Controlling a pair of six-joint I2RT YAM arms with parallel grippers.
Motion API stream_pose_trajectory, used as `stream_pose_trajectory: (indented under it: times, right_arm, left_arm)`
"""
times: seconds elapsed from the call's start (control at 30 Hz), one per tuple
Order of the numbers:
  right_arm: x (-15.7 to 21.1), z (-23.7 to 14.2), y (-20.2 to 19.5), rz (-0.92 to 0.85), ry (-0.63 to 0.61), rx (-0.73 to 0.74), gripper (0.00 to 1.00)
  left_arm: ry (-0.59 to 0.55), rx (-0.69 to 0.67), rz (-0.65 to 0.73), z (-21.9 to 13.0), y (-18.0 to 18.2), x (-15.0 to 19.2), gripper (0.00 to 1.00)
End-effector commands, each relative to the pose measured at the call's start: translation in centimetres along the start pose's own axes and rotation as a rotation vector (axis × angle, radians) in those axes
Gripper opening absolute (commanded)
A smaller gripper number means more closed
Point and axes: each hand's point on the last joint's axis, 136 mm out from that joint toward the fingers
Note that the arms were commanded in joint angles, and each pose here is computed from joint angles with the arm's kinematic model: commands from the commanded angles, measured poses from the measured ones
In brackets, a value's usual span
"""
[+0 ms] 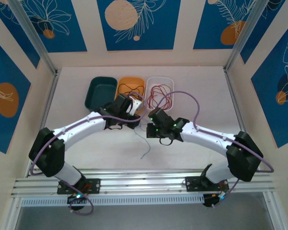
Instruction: Untangle the cables
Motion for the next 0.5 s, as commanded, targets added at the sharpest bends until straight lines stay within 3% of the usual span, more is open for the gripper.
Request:
stream_pose_trajectory:
  times: [0.0,0.13,0.23,0.27,0.33,0.4,0.47]
  right_arm:
    - [0.4,-1.4,-0.3,0.017,0.012,-0.014,0.03]
    - [0.3,-2.7,-0.1,0.035,0.020,-0.053,0.01]
    - [0.0,-3.9,-0.3,0.045,0.017,-0.061,0.00]
    - [-0.2,-4.4,-0.4,0.045,0.013,-0.063,0.00]
    - [-1.0,-5.5,-0.1,0.033,-0.006,-0.075,0.00]
    - [-1.8,-6.7,0.3,0.017,-0.025,-0.092,0.00]
    - [-2.6,-7.7,0.5,0.014,-0.045,-0.094,0.00]
  left_arm:
    - [0.001,-0.094,-0.023,0.0,1.9,0.2,0.00]
    - [0.009,-0.224,-0.037,0.3,4.4,1.0,0.00]
    - [-0.016,-0.247,-0.042,0.0,4.9,1.0,0.02]
    - [-0.026,-0.250,-0.043,-0.2,5.0,0.9,0.12]
    - [-0.056,-0.246,-0.042,-0.6,4.9,0.6,0.45]
    - [-0.091,-0.225,-0.041,-1.1,4.4,0.2,0.61]
    - [-0.124,-0.200,-0.046,-1.6,4.0,-0.2,0.69]
Point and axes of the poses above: each hand's point on the last joint's axis, 136 mm out from that joint toward the fingers, its own z axis out along the fingers, its own y axis along the line the jaws close on, x = y × z, and after that the axes turned 6 degrees about -z, right-handed
